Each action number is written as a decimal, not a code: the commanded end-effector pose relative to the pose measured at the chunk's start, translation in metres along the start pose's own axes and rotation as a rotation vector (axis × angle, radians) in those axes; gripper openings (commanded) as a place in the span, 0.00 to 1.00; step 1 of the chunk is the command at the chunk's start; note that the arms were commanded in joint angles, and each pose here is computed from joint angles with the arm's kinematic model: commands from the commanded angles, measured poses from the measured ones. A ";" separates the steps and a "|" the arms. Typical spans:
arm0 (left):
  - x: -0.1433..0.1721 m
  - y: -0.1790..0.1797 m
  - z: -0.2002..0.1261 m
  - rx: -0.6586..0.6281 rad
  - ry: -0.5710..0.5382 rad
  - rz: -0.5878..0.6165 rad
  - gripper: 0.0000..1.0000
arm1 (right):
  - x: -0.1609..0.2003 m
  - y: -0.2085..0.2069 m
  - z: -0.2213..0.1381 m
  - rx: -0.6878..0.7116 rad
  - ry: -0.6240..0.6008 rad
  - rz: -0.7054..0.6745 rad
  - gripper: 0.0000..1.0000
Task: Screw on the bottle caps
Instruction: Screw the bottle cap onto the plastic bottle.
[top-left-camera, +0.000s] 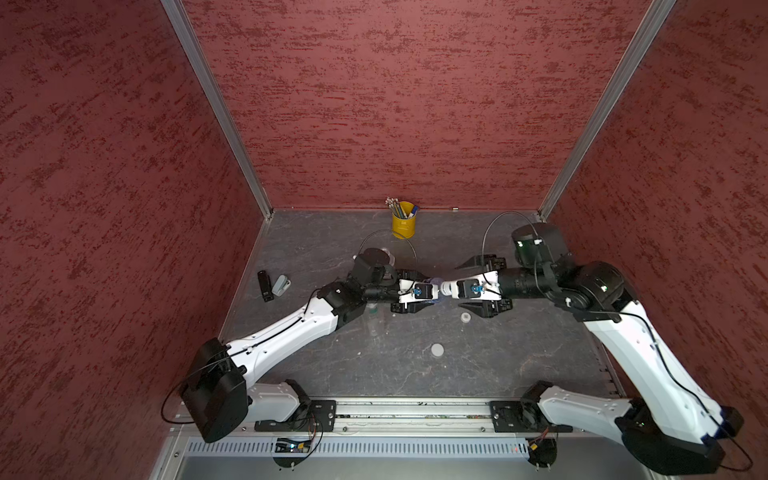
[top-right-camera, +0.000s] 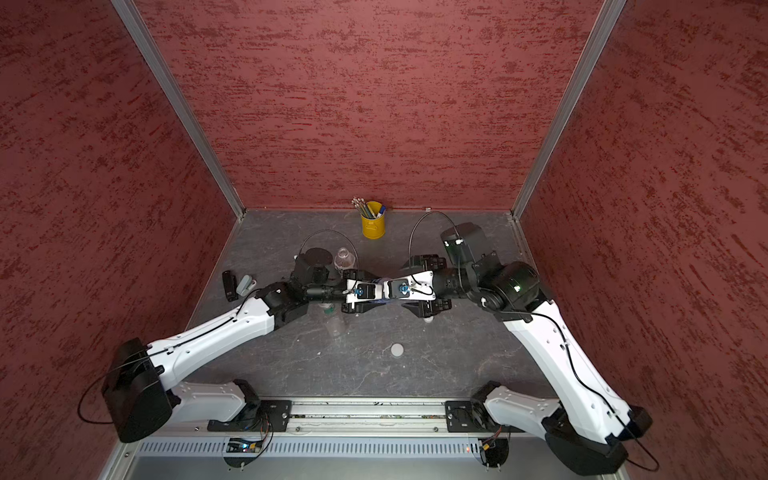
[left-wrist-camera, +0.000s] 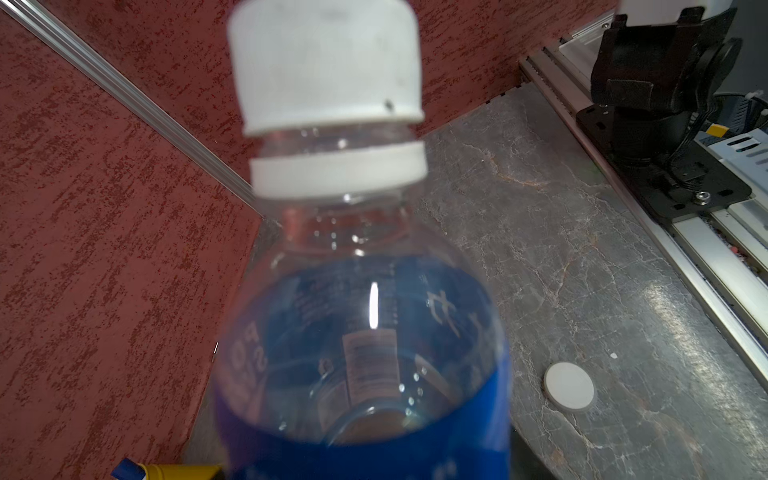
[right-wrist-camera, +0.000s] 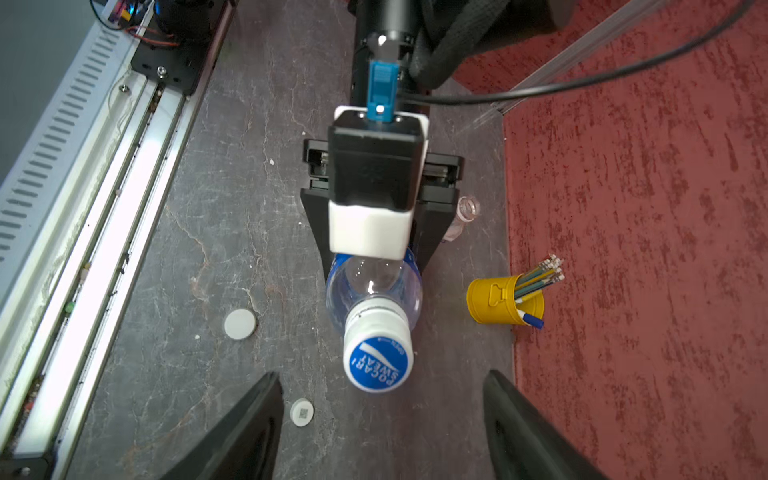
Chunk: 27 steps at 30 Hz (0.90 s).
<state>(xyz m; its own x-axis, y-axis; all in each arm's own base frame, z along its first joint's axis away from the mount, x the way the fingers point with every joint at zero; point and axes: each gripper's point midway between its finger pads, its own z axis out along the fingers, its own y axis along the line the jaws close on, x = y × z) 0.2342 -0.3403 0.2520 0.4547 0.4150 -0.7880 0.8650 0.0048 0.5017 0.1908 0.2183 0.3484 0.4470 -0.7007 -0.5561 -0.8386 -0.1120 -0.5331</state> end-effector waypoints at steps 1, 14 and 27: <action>-0.009 0.006 -0.001 0.004 -0.025 -0.005 0.52 | 0.000 0.000 0.003 -0.007 0.017 -0.068 0.70; -0.012 0.006 0.000 0.015 -0.034 -0.001 0.52 | 0.011 0.004 0.023 -0.055 0.069 -0.070 0.42; -0.010 0.043 0.005 -0.281 0.026 0.144 0.53 | 0.038 -0.035 0.046 0.200 0.126 1.074 0.15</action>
<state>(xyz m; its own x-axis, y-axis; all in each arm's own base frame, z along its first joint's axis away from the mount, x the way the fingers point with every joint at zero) 0.2578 -0.3379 0.2437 0.4548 0.4970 -0.7390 0.8172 0.0968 0.5681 0.2267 0.2270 0.3155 -0.1099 -0.7361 -0.6679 -0.9236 0.3239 -0.2050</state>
